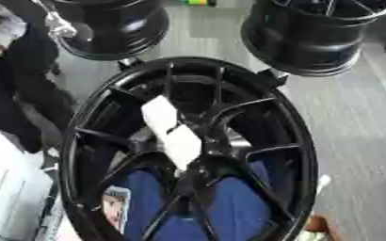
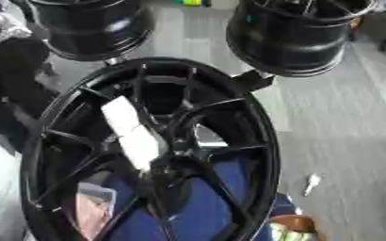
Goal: Pull the pin out of the wheel hub.
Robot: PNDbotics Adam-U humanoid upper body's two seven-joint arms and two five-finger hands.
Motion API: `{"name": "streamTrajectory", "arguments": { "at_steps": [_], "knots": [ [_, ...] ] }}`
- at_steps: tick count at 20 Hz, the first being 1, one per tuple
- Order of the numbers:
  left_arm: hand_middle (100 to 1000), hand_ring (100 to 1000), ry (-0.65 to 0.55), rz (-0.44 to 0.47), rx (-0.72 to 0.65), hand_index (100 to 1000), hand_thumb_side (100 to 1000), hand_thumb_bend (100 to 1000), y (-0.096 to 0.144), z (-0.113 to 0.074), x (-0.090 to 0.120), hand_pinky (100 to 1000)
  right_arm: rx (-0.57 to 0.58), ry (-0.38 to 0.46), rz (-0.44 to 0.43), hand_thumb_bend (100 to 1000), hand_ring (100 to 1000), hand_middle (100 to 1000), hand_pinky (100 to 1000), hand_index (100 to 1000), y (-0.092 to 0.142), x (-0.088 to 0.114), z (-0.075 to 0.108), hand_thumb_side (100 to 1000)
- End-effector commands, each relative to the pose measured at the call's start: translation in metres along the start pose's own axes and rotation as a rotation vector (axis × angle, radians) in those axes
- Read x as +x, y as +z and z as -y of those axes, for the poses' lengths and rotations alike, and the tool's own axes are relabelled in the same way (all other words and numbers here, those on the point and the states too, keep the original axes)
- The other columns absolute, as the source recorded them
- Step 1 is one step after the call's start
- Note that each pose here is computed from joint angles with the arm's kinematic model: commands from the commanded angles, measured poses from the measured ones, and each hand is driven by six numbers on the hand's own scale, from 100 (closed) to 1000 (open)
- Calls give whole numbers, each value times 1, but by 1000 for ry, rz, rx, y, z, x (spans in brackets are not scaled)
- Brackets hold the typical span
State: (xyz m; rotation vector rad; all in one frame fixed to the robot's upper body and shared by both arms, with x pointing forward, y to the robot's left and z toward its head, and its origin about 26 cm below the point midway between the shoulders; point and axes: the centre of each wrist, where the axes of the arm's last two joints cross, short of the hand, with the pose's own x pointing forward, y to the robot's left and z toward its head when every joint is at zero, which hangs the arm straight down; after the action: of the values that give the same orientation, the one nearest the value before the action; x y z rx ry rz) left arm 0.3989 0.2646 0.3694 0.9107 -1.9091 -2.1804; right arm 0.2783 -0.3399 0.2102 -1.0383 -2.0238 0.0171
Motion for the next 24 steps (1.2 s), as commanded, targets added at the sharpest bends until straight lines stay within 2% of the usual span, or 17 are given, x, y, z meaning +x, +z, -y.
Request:
{"name": "streamTrajectory", "arguments": {
  "at_steps": [1, 8, 12, 18, 23, 24],
  "knots": [
    [661, 731, -63, 52, -53, 768, 112, 529, 1, -14, -1, 759, -9, 23, 38, 100, 724, 692, 862, 716, -7, 6, 6, 476],
    [661, 732, -70, 77, -64, 768, 127, 532, -5, -16, 2, 760, -7, 20, 34, 100, 723, 691, 861, 714, -6, 6, 6, 479],
    [672, 735, -61, 125, -88, 787, 182, 526, -15, -14, 7, 761, -4, 18, 32, 100, 722, 691, 861, 714, -6, 6, 5, 482],
    [700, 746, -31, 230, -211, 813, 276, 523, -40, -7, 18, 764, -1, 16, 34, 100, 722, 690, 861, 713, -6, 7, 5, 490],
    [725, 764, 3, 286, -323, 833, 363, 568, -55, -1, 24, 771, 1, 11, 34, 100, 721, 690, 860, 713, -6, 7, 4, 497],
    [725, 764, 11, 295, -342, 833, 353, 540, -58, -1, 25, 771, 2, 10, 33, 100, 721, 690, 860, 712, -6, 7, 4, 508]
  ]
}}
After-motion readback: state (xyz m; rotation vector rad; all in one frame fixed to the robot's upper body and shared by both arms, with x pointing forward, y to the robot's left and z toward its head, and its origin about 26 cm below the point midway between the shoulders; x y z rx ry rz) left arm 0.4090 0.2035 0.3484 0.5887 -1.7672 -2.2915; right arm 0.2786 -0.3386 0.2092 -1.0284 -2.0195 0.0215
